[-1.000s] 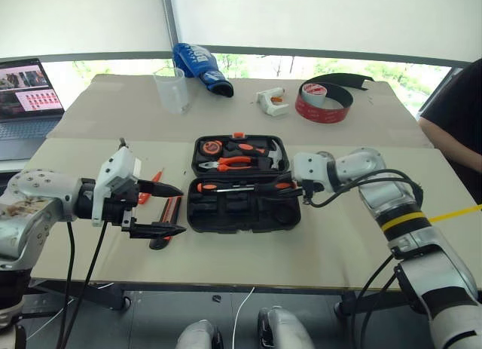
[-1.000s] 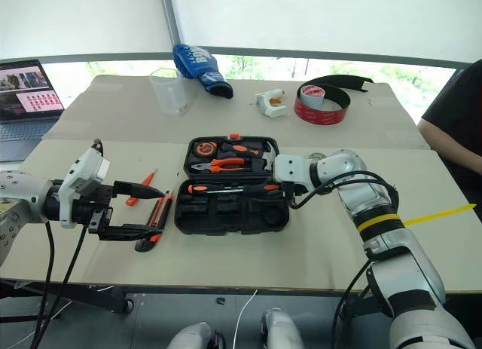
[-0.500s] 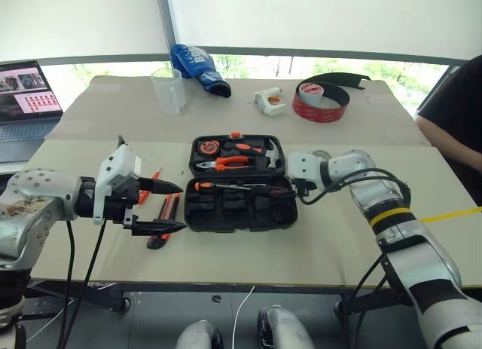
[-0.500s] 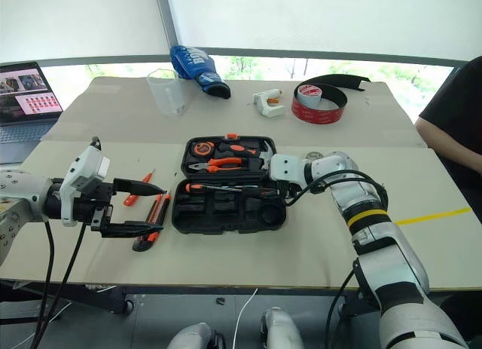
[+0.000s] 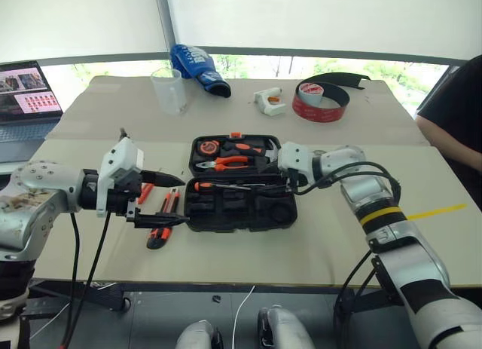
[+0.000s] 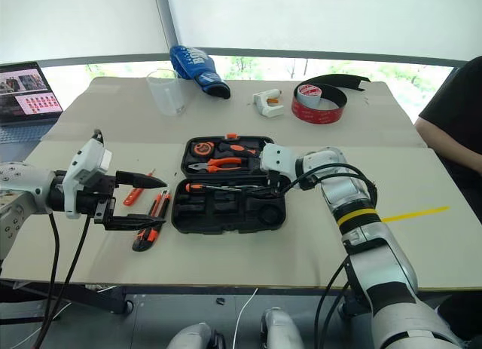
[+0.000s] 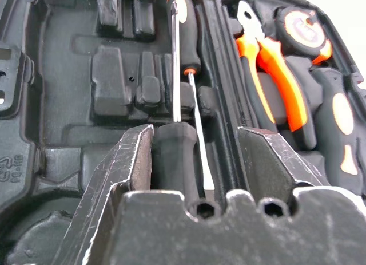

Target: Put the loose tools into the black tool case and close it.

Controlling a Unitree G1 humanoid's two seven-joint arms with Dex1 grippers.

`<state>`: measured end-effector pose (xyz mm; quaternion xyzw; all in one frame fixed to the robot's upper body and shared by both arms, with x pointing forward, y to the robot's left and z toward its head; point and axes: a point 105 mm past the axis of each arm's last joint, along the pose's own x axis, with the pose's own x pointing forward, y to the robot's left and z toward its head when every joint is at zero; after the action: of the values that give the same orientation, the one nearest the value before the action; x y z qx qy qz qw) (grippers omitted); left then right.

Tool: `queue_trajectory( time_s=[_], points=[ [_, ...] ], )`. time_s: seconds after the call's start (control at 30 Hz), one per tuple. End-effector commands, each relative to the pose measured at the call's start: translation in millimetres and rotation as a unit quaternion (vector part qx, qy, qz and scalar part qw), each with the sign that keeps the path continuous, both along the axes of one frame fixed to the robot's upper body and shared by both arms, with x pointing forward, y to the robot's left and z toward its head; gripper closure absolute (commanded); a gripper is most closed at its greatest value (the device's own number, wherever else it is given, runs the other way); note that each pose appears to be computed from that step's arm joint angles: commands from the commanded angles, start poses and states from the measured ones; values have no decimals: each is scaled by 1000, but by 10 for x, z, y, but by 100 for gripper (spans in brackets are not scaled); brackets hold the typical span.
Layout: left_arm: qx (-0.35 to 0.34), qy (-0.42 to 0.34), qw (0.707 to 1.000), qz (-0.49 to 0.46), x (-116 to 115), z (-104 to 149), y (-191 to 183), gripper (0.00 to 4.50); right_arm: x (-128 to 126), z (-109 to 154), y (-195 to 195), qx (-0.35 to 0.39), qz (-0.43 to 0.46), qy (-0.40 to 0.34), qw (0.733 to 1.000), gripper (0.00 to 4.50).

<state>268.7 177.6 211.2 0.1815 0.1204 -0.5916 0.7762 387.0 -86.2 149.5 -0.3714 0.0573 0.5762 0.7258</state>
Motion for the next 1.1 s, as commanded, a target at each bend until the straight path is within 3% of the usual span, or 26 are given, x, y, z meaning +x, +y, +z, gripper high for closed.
queue_trajectory(
  time_s=[0.03, 0.2, 0.23, 0.4, 0.73, 1.07, 1.1],
  points=[
    [5, -26, 1000, -7, 2, 96, -7, 0, 52, -21, -65, -11, -21, 4, 1000, 120],
    [9, -28, 1000, -6, 7, 101, 3, 0, 75, -97, -91, -21, -32, 19, 999, 120],
    [9, -29, 1000, -5, 6, 101, 3, 0, 73, -110, -91, -22, -32, 21, 999, 222],
    [10, -32, 999, -2, 9, 108, 14, 0, 25, -105, -50, -18, -14, 30, 999, 371],
    [11, -37, 999, 2, 32, 108, 29, 0, -106, 105, 101, 12, 47, 7, 999, 371],
    [10, -44, 999, 1, 68, 120, 21, 0, -4, 21, 30, -40, 32, -33, 998, 371],
    [10, -44, 999, 1, 70, 123, 19, 0, 6, 30, 27, -40, 30, -34, 998, 321]
  ],
)
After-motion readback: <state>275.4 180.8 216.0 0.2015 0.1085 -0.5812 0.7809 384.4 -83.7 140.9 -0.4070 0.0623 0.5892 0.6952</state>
